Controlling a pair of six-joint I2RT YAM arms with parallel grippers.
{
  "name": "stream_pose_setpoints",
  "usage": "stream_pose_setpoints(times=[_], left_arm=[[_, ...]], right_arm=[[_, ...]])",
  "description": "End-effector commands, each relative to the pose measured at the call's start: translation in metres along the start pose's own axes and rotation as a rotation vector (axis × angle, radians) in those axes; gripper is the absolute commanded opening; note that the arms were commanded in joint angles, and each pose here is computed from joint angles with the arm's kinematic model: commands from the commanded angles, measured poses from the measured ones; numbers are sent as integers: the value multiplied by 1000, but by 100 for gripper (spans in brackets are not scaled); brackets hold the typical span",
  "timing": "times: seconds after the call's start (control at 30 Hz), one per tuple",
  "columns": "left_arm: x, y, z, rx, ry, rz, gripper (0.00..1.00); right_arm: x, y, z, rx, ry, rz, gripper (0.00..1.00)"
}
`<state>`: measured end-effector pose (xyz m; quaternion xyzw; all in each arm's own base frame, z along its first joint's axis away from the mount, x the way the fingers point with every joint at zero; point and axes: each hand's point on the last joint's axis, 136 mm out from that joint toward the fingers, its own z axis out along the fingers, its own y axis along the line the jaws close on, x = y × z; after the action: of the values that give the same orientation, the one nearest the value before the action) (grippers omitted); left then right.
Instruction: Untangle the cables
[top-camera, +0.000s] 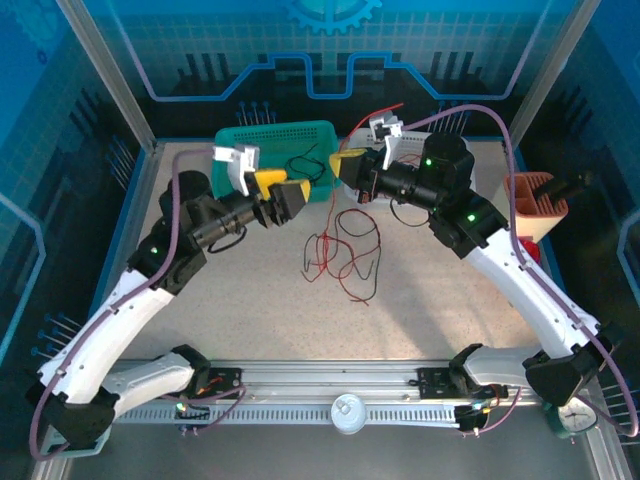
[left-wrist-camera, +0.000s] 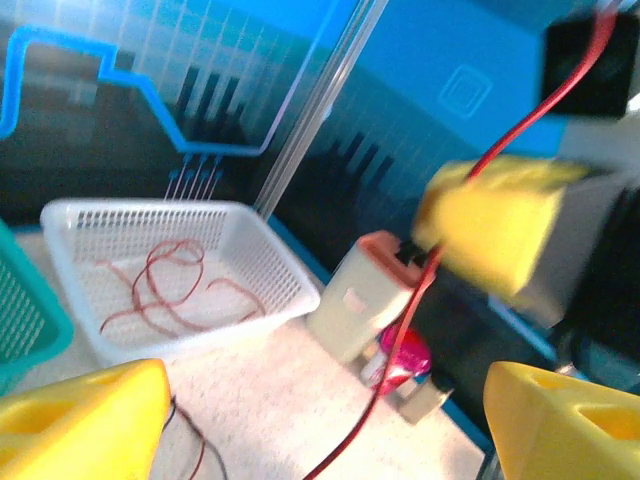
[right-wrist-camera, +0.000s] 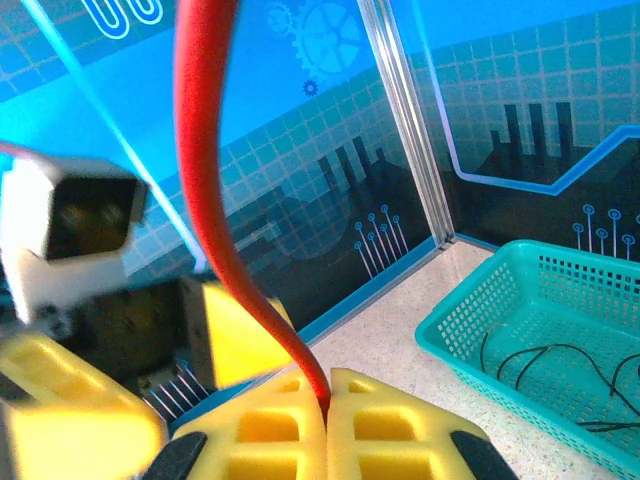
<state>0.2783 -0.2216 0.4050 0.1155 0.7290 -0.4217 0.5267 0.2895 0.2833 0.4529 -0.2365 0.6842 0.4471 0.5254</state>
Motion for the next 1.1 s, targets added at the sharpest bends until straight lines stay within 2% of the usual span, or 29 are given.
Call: stream_pose_setpoints(times=[0.0,0.27,0.63,0.93,1.07], left_arm=[[34,20,1,-48,60,-6,83],[80,45,-1,-95,138,-20,83],[107,51,13,-69,201,-52,75],[123,41,29,-29,248,-55,59],[131,42,32,-29,259,-59,47]], right_arm=[[-12,10,-11,-5,-31,-22,0],[-22,17,-16,-20,-55,-17,0],[-33,16,-16,-1,-83,-26,0],[-37,17,-14,-4,-94,-22,0],[-37,17,-13,-5,-92,-19,0]])
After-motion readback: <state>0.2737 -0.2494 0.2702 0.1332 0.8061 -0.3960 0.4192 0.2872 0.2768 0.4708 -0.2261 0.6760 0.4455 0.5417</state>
